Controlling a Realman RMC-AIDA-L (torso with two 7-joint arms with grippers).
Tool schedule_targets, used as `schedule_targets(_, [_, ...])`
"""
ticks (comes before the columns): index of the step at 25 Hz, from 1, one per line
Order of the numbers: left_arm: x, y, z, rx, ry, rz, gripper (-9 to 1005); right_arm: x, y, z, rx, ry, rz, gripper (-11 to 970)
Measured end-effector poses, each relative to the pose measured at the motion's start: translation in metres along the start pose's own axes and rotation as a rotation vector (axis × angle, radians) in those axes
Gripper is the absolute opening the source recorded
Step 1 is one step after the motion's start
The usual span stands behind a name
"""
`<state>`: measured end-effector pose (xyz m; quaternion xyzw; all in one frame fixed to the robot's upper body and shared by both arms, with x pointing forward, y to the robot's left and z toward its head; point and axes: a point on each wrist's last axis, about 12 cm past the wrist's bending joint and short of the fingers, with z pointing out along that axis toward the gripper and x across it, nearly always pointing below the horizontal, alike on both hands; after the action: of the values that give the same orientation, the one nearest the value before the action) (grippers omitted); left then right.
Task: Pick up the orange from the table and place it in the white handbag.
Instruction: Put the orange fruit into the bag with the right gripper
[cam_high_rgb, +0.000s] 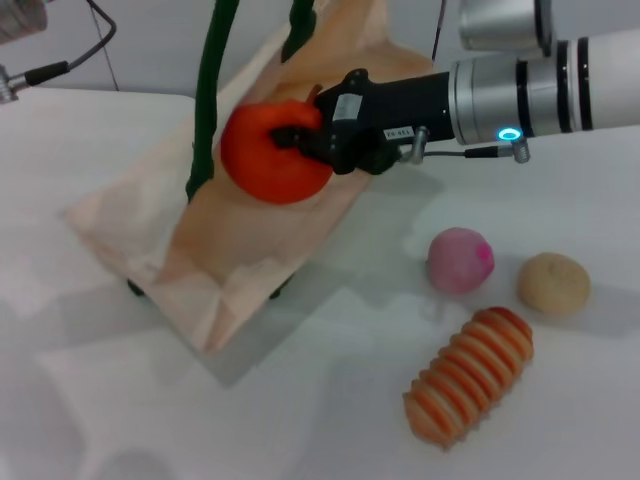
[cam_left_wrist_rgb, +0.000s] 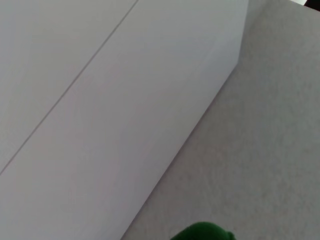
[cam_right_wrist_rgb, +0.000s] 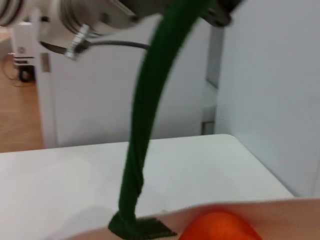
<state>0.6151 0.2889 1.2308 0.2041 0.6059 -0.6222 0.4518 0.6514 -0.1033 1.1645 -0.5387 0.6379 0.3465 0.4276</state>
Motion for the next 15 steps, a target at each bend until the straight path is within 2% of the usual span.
schedule_targets(7, [0.0, 0.0, 0.0, 0.002, 0.0, 0.001, 149, 0.002, -0.012, 0.002, 0.116, 0.0, 0.019, 67])
schedule_targets(15, [-0.002, 0.0, -0.006, -0.008, -0.012, 0.004, 158, 0.018, -0.025, -0.002, 0.258, 0.052, 0.04, 69])
